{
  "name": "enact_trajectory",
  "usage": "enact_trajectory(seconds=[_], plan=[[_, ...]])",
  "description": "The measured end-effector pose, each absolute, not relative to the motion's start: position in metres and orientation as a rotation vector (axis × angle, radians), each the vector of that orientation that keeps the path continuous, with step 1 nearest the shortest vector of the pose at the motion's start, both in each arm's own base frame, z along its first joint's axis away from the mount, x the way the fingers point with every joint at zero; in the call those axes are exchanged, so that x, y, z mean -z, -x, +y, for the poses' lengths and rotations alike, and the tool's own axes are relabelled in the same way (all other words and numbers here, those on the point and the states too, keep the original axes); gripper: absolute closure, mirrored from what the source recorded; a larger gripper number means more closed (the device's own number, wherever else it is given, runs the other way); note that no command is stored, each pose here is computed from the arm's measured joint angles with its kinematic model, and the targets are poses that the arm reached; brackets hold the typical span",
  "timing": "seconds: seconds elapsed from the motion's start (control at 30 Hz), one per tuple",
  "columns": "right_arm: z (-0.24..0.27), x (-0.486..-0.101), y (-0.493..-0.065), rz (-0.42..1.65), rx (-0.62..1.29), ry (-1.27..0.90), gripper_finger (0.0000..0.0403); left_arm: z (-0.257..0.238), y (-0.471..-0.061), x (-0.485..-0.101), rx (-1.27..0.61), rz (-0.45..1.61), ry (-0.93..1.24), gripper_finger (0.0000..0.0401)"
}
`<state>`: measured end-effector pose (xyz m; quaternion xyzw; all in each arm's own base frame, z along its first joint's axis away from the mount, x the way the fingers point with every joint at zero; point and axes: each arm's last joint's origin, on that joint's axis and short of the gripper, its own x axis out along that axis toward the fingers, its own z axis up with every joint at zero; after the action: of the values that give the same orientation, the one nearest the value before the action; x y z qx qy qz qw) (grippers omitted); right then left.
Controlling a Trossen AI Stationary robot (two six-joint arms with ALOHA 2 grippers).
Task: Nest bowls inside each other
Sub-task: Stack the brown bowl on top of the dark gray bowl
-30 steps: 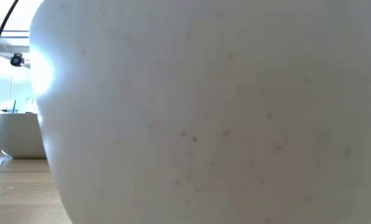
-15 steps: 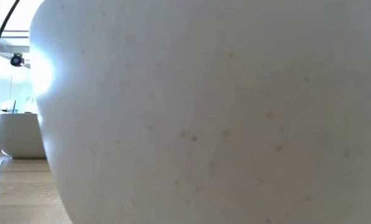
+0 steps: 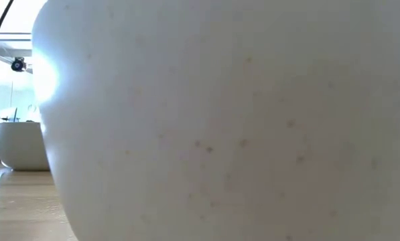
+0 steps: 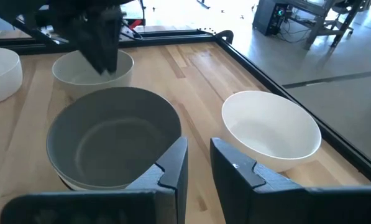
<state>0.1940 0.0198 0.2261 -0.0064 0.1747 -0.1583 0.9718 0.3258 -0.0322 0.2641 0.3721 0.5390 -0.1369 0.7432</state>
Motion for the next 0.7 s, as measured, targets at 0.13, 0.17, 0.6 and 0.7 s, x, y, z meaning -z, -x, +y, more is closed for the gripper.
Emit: enact_trajectory(seconds=[0.13,0.17,0.6,0.7], plan=[[0.02,-0.222,-0.193,0.363,0.321,0.01,0.0339,-0.024,-0.296,-0.257,0.226,1.317,-0.667,0.0323],[0.02,-0.221,-0.193,0.366,0.321,0.01,0.0339,-0.022,-0.289,-0.253,0.217,1.328,-0.655,0.0323],[0.02,-0.222,-0.194,0.322,0.318,0.003,0.0339,0.027,-0.236,-0.241,0.089,1.277,-0.48,0.0324],[0.02,-0.222,-0.194,0.322,0.318,0.004,0.0339,0.04,-0.231,-0.237,0.143,1.259,-0.351,0.0324]])
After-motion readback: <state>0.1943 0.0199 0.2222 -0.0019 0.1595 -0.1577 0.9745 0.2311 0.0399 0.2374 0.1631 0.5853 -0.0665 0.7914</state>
